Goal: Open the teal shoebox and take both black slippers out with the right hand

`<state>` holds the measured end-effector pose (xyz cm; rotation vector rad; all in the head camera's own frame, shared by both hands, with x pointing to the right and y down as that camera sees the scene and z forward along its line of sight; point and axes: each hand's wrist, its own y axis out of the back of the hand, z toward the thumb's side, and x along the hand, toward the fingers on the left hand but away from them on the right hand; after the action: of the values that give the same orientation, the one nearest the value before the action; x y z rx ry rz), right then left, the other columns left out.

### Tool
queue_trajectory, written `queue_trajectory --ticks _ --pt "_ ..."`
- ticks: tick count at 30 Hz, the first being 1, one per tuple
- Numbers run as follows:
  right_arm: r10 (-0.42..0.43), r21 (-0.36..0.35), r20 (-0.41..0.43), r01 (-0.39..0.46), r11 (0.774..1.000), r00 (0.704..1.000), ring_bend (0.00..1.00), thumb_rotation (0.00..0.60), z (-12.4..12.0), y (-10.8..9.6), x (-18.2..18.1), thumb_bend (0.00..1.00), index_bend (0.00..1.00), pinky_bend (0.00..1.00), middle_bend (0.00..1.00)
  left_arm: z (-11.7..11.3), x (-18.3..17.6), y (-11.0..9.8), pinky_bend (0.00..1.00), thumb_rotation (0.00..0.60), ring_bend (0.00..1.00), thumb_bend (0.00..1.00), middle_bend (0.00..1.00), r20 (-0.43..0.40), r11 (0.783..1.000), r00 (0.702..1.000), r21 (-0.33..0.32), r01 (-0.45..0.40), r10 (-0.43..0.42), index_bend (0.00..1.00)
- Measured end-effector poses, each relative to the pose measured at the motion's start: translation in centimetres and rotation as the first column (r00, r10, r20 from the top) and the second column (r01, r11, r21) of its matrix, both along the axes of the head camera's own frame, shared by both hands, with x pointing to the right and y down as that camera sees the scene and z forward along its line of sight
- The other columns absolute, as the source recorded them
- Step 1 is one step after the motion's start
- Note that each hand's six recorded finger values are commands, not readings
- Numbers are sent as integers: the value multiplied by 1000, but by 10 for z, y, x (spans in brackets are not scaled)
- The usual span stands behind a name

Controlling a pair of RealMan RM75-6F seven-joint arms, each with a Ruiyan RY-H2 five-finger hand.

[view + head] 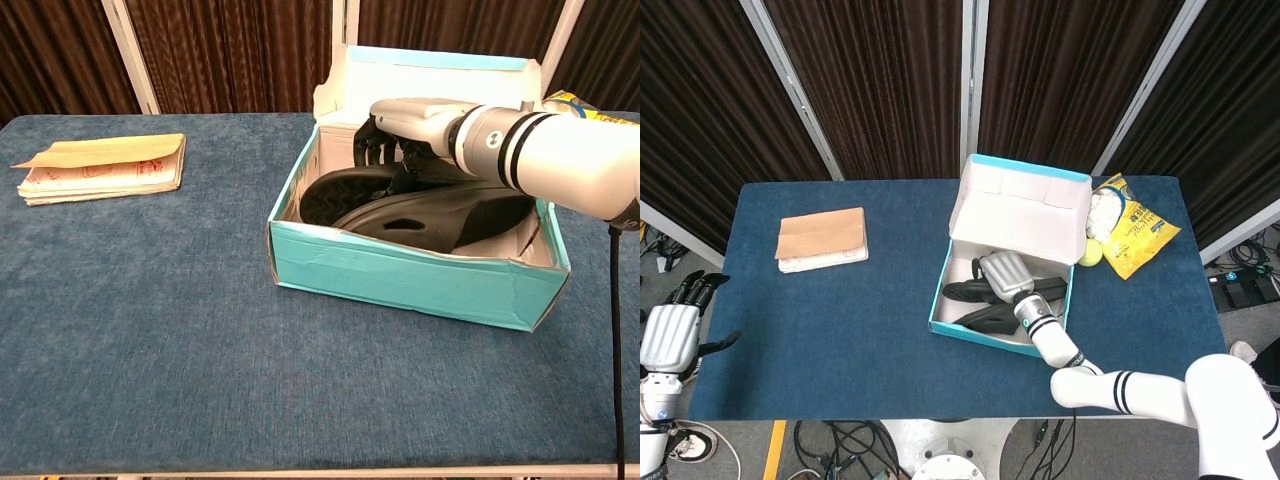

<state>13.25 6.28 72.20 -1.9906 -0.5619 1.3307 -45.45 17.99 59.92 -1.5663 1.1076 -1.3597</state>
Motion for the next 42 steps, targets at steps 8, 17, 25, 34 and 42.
queue_trajectory --ticks 8,17,25,34,42 --pt "12 62 21 -14 998 1000 518 600 -8 -6 -1 399 777 641 637 -2 0 -1 325 600 114 70 197 0 1000 1000 4 -1 1 206" --pt "31 124 87 -42 991 996 542 600 -28 -15 1 440 810 669 660 -2 3 -2 326 600 114 70 197 -7 1000 1000 3 -6 6 206" --pt "51 169 159 -78 983 986 549 600 -47 -24 4 450 819 676 666 -2 5 -3 326 600 114 70 197 -6 1000 1000 2 -12 12 206" --pt "31 94 128 -43 995 991 549 600 -31 -16 3 449 820 677 667 -1 4 -2 326 600 114 70 197 -4 1000 1000 -2 -8 8 206" --pt "-31 20 73 30 999 997 549 600 -18 -7 2 454 821 678 668 0 2 -1 326 600 114 70 197 -7 1000 1000 -3 -3 3 206"
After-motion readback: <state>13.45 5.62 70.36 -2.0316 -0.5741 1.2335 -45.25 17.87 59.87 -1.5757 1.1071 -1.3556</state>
